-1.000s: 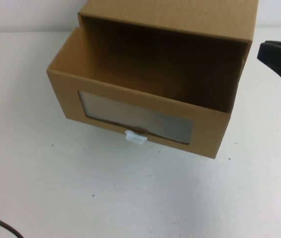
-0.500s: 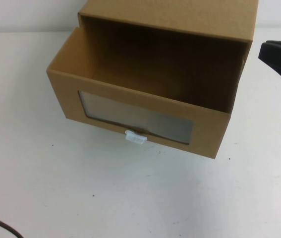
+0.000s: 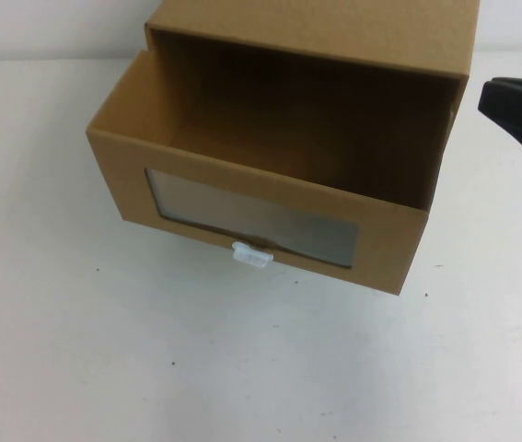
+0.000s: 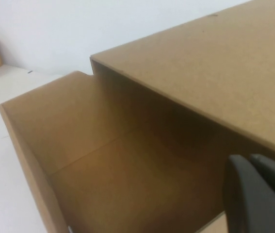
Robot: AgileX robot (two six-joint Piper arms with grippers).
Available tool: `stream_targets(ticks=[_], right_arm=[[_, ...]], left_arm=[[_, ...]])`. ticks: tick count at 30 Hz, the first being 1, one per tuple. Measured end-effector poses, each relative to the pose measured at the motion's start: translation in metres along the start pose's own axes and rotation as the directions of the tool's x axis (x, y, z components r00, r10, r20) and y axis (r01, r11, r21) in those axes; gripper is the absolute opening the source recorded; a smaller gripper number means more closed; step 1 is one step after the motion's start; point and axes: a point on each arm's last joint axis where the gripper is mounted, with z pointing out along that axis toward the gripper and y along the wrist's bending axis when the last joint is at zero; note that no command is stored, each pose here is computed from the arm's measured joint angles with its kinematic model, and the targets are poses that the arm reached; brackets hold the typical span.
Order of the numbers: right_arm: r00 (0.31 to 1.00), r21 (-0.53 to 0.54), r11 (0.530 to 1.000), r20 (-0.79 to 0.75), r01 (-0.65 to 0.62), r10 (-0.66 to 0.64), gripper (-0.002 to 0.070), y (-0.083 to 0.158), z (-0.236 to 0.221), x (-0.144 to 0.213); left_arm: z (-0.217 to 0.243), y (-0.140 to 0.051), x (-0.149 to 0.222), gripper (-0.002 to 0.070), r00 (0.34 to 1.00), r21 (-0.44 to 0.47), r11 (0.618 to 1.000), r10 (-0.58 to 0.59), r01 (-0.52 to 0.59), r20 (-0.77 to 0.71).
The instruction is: Open the shoe box
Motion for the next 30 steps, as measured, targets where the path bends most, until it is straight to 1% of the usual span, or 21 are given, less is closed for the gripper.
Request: stream_targets(ticks=[4, 6, 11, 17, 22, 26, 30], right_arm=[[1.0, 0.001, 1.0, -0.012, -0.009, 0.009, -0.0018, -0.002, 0.003, 0.003], [1.0, 0.001, 1.0, -0.018, -0.013, 0.013, -0.0018, -0.003, 0.004, 0.004], [0.999, 0.002, 1.0, -0.029, -0.021, 0.021, -0.0018, -0.006, 0.007, 0.007], [0.999, -0.007, 1.0, -0.037, -0.028, 0.028, -0.0018, -0.006, 0.009, 0.009], [0.999, -0.053, 0.998, -0.037, -0.032, 0.03, -0.0018, -0.003, 0.01, 0.009], [0.998, 0.013, 0.999, -0.055, -0.037, 0.037, -0.0018, -0.011, 0.012, 0.013], [0.996, 0.04, 0.998, -0.071, -0.045, 0.047, -0.0018, -0.015, 0.015, 0.018]], left_arm=[[-0.002, -0.009, 0.027, -0.0007, 1.0, -0.004, 1.0, 0.009, -0.009, 0.008], [-0.004, -0.011, 0.034, -0.0007, 0.999, -0.018, 1.0, 0.011, -0.01, 0.04], [-0.009, -0.012, 0.035, -0.0007, 0.992, -0.047, 0.999, 0.018, -0.013, 0.123], [-0.01, -0.012, 0.036, -0.0007, 0.993, -0.04, 0.999, 0.019, -0.014, 0.117], [-0.01, -0.013, 0.037, -0.0007, 0.994, -0.034, 0.999, 0.018, -0.015, 0.106], [-0.01, -0.013, 0.037, -0.0007, 0.994, -0.031, 0.999, 0.012, -0.009, 0.106], [-0.01, -0.012, 0.038, -0.0007, 0.994, -0.038, 0.998, -0.04, 0.044, 0.101]])
